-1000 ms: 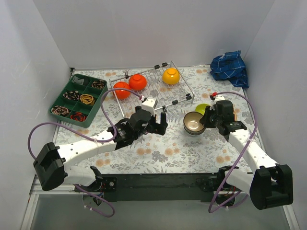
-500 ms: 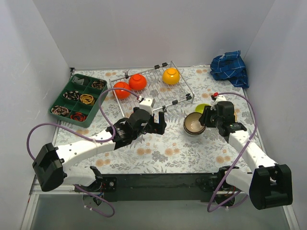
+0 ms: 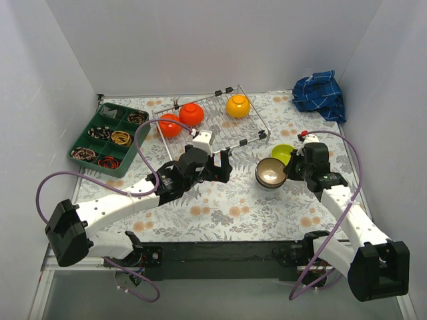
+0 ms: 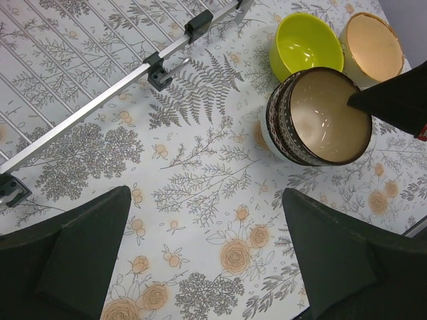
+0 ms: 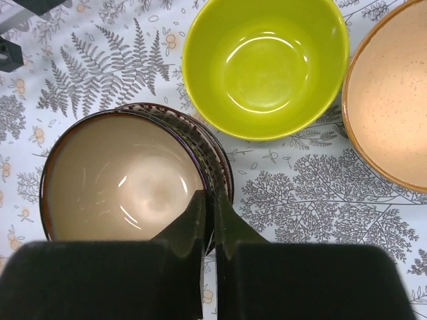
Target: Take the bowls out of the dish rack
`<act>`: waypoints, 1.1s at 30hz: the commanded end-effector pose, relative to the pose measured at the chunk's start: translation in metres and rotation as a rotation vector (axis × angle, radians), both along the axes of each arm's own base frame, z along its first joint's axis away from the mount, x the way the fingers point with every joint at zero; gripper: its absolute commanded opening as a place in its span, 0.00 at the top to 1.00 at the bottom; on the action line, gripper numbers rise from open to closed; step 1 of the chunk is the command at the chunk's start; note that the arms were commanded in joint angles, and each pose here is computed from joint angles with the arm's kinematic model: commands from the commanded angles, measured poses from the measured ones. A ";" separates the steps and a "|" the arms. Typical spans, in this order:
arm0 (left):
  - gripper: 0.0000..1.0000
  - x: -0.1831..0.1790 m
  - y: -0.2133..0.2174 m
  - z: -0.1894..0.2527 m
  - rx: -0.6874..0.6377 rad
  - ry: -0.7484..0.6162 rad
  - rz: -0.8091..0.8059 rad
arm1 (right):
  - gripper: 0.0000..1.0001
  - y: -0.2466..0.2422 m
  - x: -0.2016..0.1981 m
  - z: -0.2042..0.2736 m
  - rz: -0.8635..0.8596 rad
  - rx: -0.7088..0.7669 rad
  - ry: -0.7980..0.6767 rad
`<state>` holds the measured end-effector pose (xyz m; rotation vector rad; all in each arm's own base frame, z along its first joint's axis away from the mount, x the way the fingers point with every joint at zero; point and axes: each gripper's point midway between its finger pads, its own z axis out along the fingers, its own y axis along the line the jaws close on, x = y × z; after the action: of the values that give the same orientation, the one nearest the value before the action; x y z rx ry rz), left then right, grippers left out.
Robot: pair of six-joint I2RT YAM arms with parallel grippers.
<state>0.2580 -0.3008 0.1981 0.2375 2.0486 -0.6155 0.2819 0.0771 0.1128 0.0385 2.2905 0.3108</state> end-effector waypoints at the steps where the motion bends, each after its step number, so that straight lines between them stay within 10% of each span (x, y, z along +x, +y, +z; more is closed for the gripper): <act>1: 0.02 0.007 0.003 0.021 -0.019 -0.033 0.022 | 0.97 0.002 0.002 0.005 -0.016 0.027 -0.024; 8: 0.02 0.015 0.006 0.025 -0.020 -0.040 0.040 | 0.94 -0.005 0.002 -0.004 -0.045 0.000 -0.017; 17: 0.02 0.073 0.027 0.038 0.060 -0.035 0.184 | 0.50 0.009 0.011 0.046 0.041 0.042 -0.113; 33: 0.02 0.205 0.150 0.013 0.793 -0.154 0.396 | 0.18 0.038 -0.001 0.109 0.274 0.086 -0.231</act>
<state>0.4417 -0.1785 0.1944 0.1407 2.0892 0.2105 0.2839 0.1082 0.2005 -0.1570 2.1115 0.5003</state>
